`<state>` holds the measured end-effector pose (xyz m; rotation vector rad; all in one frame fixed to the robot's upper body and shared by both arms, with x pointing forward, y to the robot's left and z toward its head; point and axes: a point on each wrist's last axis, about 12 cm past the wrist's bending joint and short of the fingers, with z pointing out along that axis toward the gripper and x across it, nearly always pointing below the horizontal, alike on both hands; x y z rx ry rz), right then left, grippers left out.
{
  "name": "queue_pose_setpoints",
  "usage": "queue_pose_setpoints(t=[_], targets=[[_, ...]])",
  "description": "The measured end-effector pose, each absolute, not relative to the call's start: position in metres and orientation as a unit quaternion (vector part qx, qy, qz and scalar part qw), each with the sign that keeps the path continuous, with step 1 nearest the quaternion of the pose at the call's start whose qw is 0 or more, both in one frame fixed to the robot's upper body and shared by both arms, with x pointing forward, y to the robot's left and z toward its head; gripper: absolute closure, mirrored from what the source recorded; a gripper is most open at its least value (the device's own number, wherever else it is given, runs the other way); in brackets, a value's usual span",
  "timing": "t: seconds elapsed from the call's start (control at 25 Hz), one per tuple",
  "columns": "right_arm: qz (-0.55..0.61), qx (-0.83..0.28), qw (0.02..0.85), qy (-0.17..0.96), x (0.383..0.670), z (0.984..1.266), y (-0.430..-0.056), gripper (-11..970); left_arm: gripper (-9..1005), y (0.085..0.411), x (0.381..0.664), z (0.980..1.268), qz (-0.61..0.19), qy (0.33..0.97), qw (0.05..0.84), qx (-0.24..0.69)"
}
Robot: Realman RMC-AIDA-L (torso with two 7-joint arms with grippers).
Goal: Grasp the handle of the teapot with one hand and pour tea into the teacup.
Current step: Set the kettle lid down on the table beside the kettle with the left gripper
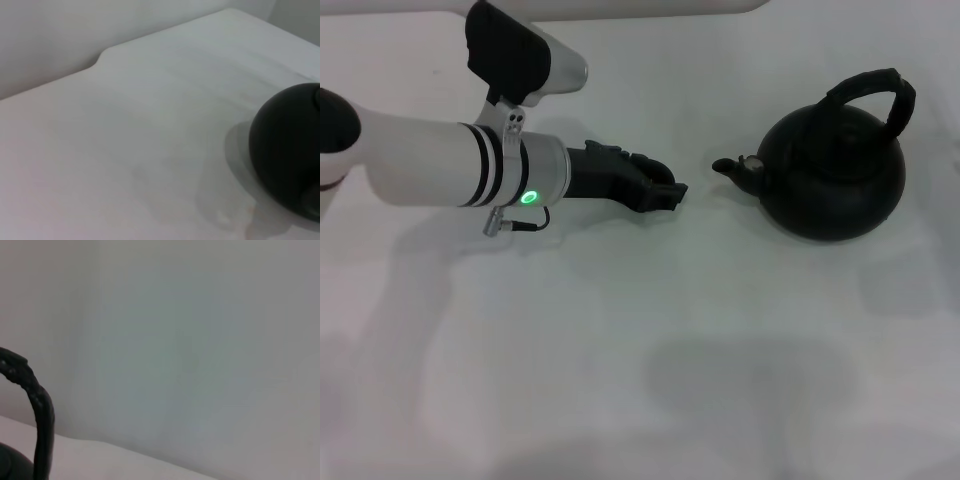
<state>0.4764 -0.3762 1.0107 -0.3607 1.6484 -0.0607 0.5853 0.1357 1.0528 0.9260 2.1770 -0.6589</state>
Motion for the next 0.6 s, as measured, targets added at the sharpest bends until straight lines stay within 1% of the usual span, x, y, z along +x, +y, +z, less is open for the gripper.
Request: queue_pose_setpoints(t=[0.2, 0.6], targets=[[-0.027, -0.160, 0.663, 0.731, 0.4761, 1.0102, -0.3763, 99, 293, 0.1336, 0.5828, 1.0491, -0.242, 0.835, 0.336, 0.363], [-0.028, -0.159, 0.660, 0.733, 0.4755, 1.0089, -0.3760, 99, 293, 0.1330, 0.5847, 1.0505, -0.244, 0.835, 0.344, 0.353]])
